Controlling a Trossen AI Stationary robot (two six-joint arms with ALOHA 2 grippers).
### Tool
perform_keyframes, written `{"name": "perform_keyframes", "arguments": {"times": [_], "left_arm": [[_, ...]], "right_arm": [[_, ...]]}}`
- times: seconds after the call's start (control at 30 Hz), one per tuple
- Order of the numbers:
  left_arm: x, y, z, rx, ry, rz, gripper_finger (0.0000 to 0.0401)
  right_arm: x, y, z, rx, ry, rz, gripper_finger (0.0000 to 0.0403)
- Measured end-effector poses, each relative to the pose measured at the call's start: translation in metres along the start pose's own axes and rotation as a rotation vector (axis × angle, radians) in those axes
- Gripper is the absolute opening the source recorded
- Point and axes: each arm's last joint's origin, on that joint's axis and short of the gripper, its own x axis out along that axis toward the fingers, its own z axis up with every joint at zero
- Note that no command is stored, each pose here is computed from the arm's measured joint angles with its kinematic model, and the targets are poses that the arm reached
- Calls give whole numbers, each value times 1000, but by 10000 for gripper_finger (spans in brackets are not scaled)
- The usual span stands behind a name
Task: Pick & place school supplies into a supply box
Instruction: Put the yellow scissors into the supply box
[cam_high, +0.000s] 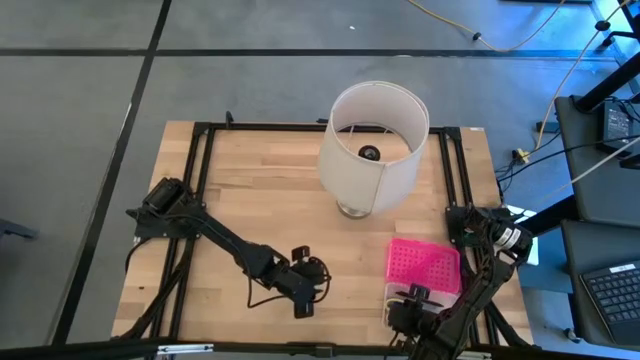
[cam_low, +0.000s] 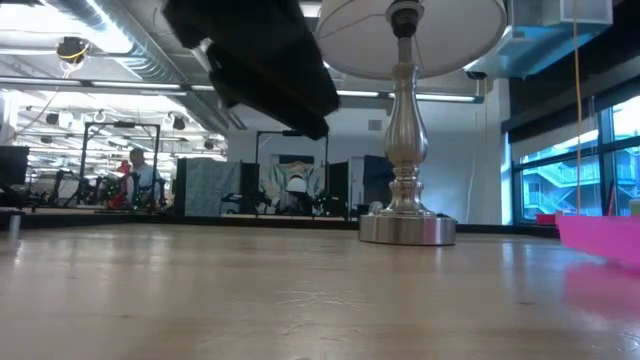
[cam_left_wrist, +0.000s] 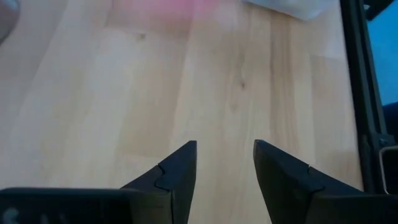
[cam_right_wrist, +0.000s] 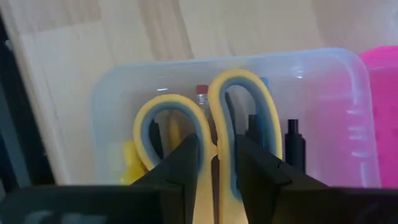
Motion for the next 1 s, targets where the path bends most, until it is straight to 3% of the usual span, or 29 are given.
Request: {"name": "perform_keyframes", "arguments": {"times": [0.27,0.53,0.8,1.0], "left_arm": [[10,27,27,-102,-98,7,152],[16,51,44,-165,-146,27,153],[19,62,53,-154,-149,-39,151],[44,72,55,-161,-154,-133,152]], "right_arm": [[-2,2,-1,-12,12,6,112],[-3,1,-4,-45,113,9,120],[-3,-1,-6,-54,121,-8,121],[1,-1,-13,-52,95,13,122]]}}
